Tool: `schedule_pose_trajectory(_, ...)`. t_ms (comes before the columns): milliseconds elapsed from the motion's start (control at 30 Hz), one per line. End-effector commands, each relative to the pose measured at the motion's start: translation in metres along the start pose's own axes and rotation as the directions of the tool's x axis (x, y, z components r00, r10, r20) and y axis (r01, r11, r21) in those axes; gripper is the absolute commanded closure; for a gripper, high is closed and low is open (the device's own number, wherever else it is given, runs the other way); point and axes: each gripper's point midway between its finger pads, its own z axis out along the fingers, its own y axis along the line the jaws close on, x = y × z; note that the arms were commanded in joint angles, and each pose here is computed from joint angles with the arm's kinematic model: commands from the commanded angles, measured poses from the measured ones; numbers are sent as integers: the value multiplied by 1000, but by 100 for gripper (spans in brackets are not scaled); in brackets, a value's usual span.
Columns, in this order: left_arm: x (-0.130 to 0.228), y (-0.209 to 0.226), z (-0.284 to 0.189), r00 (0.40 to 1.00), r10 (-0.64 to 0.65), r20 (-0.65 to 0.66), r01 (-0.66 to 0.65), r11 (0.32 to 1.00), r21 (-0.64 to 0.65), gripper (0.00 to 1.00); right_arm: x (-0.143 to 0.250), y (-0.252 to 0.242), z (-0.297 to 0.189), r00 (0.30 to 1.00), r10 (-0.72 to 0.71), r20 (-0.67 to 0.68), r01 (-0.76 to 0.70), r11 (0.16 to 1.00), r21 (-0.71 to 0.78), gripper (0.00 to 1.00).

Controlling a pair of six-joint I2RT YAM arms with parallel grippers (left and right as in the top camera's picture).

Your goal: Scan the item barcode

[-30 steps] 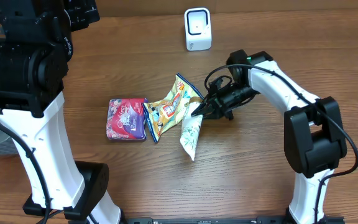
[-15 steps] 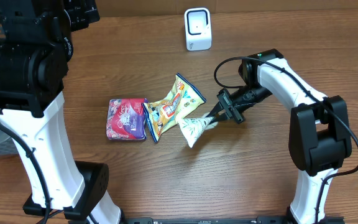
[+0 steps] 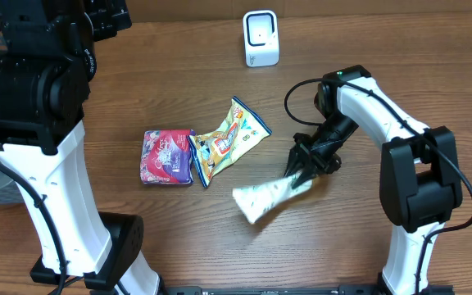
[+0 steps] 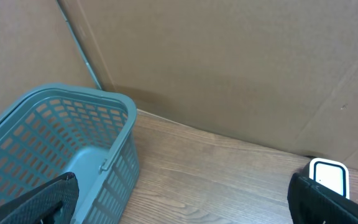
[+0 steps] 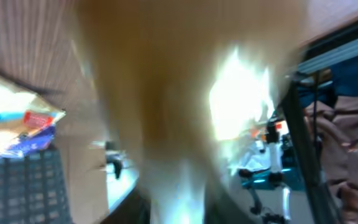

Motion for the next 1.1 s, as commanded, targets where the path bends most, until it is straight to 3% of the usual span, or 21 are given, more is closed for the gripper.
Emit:
schedule_pose_trajectory(0, 1, 4, 7, 1000, 16, -8, -17, 1000, -24, 0, -3, -7, 8, 998, -3, 58, -1, 998, 61, 66)
schedule_pose_trajectory(100, 1, 4, 7, 1000, 16, -8, -17, 1000, -24, 0, -8, -9, 11, 995, -13, 103, 4, 996, 87, 42)
schedule_pose_trajectory(167, 1, 4, 7, 1000, 16, -8, -17, 1000, -24, 0, -17, -6, 10, 988, -40, 149, 27, 996, 89, 5)
schedule_pose_trajectory(200, 1, 4, 7, 1000, 16, -8, -17, 1000, -24, 0, -24, -3, 9, 981, -67, 183, 51, 995, 90, 0)
schedule_pose_trajectory(333, 1, 4, 7, 1000, 16, -8, -17, 1000, -24, 0, -53, 1, 1, 917, -256, 306, 216, 964, 156, 0)
schedule_pose_trajectory(533, 1, 4, 7, 1000, 16, -8, -17, 1000, -24, 0, -88, -20, -31, 808, -266, 526, 104, 943, 317, 0)
schedule_pose_trajectory(667, 1, 4, 7, 1000, 16, -8, -17, 1000, -24, 0, -87, -27, -32, 812, -269, 518, 92, 935, 342, 0)
schedule_pose_trajectory(933, 1, 4, 7, 1000, 16, -8, -17, 1000, -24, 0, -109, 12, -18, 772, -294, 564, 201, 954, 222, 0)
schedule_pose_trajectory(1067, 1, 4, 7, 1000, 16, -8, -17, 1000, -24, 0, -122, 11, -7, 779, -244, 578, 165, 969, 186, 0)
